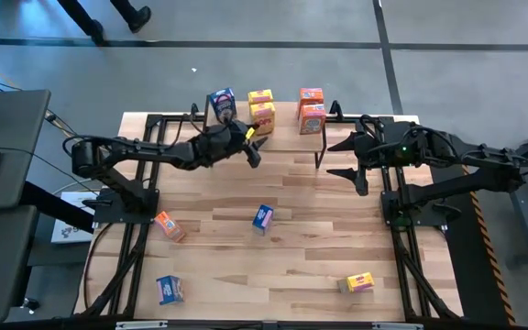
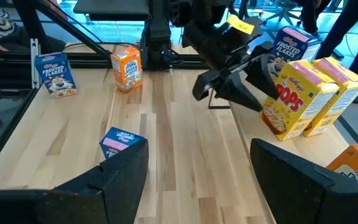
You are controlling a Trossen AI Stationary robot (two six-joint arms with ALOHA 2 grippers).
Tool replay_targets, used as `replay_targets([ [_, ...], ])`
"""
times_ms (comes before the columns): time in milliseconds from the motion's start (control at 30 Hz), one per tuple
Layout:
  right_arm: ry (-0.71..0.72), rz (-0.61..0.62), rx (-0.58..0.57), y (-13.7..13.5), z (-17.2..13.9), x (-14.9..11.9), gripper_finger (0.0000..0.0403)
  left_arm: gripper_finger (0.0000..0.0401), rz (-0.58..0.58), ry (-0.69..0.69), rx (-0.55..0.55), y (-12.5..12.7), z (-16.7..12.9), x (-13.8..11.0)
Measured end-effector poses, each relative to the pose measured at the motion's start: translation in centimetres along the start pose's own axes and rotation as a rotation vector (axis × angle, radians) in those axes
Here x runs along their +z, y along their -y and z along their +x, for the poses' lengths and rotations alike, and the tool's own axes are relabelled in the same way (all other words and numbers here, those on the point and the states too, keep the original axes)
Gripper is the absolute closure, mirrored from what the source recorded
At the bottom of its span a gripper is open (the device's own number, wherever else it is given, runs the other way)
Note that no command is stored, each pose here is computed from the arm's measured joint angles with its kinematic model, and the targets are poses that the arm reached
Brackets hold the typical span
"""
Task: Stack cereal on shelf
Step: Put the top yellow cereal box and aligned with the other yellow cereal box on the shelf, then put the right blue cereal box and aligned with the other blue cereal box on the shelf
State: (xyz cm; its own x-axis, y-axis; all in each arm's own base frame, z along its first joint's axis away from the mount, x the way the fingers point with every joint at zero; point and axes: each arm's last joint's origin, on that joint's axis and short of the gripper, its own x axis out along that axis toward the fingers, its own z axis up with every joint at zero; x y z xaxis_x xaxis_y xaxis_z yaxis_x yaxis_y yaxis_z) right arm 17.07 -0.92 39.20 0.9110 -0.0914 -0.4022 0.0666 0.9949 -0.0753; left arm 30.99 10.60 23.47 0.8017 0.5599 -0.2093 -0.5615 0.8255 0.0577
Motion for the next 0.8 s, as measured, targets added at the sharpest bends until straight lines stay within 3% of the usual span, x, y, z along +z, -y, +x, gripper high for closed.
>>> replay_targets([
  [233,-0.001,0.0,0.001,0.0,0.0,0.0,0.0128,0.0178,-0.001,-0.002,0.008,-0.3,0.1,0.0],
  [800,-0.001,0.0,0.001,0.0,0.0,0.0,0.0128,0.0178,0.0,-0.002,-0.099,2.6,-2.4,1.1],
])
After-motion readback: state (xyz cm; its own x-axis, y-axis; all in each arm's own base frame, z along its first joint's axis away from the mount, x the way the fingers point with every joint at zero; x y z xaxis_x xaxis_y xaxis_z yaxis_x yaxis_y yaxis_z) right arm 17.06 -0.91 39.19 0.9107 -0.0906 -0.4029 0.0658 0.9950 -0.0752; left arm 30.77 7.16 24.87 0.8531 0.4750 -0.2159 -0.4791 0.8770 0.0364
